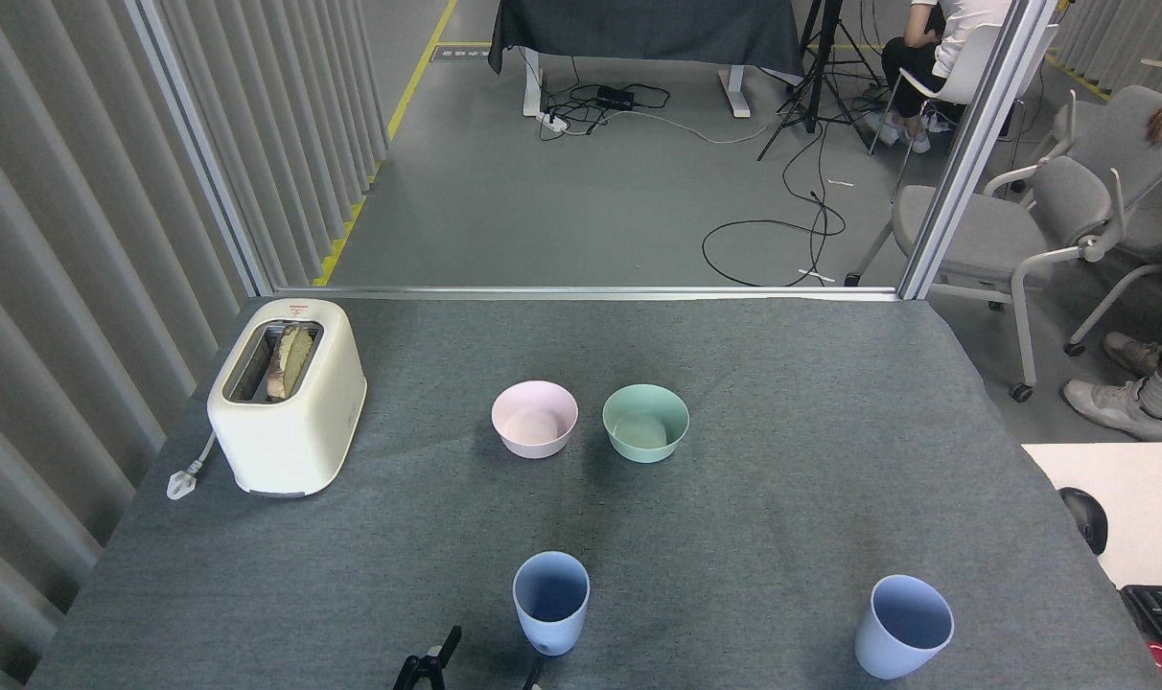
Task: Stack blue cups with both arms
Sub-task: 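Open the left gripper and withdraw it from the placed cup, then reach the right gripper to the other blue cup and grasp it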
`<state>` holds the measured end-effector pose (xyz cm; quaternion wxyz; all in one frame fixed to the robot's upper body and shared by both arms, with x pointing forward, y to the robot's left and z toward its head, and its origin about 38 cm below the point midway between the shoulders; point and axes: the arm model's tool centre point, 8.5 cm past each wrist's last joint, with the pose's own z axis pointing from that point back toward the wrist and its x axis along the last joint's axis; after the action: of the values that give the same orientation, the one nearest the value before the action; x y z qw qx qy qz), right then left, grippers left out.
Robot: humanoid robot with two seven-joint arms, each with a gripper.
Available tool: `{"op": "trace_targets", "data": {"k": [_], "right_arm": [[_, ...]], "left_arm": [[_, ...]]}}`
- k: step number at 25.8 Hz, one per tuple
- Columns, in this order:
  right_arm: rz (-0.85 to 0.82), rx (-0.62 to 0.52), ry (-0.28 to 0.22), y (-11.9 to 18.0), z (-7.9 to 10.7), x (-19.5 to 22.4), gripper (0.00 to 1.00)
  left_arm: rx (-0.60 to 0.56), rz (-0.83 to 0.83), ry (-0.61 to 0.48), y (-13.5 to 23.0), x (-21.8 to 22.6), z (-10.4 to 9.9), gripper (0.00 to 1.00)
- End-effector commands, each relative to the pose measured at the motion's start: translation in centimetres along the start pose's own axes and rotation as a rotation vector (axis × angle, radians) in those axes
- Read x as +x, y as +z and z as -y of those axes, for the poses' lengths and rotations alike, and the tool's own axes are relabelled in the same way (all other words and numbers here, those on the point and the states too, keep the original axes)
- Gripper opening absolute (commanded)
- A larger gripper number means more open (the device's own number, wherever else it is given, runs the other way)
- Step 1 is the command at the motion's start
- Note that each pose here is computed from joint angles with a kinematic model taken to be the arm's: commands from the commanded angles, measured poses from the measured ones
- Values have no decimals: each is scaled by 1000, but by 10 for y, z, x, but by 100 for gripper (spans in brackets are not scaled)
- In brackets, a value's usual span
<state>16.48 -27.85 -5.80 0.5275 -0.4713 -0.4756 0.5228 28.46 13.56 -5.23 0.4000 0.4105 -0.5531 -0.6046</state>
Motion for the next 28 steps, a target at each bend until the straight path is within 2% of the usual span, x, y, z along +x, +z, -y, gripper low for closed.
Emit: {"op": "trace_targets", "data": {"k": [1, 4, 7, 11, 18, 28], "right_arm": [[1, 3, 1, 0, 0, 0, 100], [-10, 12, 3, 0, -1, -4, 100], [-19, 32, 2, -5, -6, -6, 100], [-15, 56, -5, -39, -5, -4, 100], [-33, 29, 19, -86, 1, -13, 100], [-60, 14, 43, -104, 7, -26, 100]], "left_arm": [[4, -44, -15, 32, -18, -4, 100], [20, -121, 1, 58, -41, -13, 100], [21, -229, 64, 78, -66, -13, 100], [19, -317, 65, 90, -94, -12, 100], [19, -322, 65, 90, -95, -12, 100], [17, -324, 70, 90, -94, -11, 100]]}}
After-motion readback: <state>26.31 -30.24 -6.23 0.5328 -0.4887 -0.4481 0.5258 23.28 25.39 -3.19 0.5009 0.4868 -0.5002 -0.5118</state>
